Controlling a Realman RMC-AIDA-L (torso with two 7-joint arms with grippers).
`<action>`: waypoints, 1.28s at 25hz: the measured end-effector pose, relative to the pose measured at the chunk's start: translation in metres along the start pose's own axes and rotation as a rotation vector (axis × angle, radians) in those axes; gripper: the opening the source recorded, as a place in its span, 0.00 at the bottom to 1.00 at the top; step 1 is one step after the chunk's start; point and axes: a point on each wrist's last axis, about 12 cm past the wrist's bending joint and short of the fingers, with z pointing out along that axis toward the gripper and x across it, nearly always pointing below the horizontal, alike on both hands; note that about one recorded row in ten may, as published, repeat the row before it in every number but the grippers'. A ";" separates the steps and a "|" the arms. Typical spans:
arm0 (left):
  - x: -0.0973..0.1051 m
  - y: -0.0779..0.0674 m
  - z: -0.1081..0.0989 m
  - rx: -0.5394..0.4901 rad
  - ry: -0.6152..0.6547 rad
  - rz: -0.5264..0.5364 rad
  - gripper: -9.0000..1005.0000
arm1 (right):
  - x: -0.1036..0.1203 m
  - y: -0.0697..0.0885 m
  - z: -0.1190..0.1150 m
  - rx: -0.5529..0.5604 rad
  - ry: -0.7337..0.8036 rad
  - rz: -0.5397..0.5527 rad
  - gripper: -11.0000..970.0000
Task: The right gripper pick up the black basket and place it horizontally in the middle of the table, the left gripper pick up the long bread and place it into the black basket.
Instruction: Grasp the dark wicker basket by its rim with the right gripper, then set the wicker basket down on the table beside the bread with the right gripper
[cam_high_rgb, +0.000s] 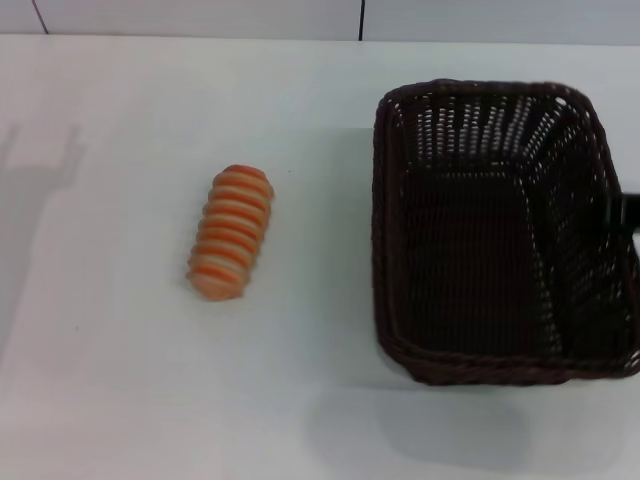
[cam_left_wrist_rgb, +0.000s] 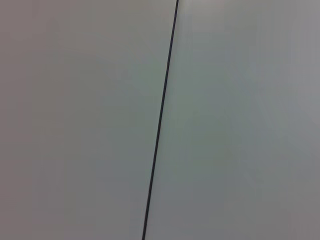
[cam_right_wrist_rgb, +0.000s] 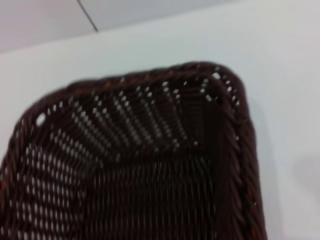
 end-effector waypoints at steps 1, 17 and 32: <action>0.000 0.001 0.000 -0.004 0.000 0.002 0.80 | -0.003 0.000 -0.001 -0.001 -0.028 -0.015 0.20; -0.002 0.018 0.001 -0.151 -0.016 -0.002 0.80 | -0.057 0.025 -0.027 -0.156 -0.392 -0.492 0.19; -0.006 0.028 0.022 -0.267 -0.037 -0.031 0.80 | -0.086 0.079 -0.038 -0.357 -0.297 -1.077 0.21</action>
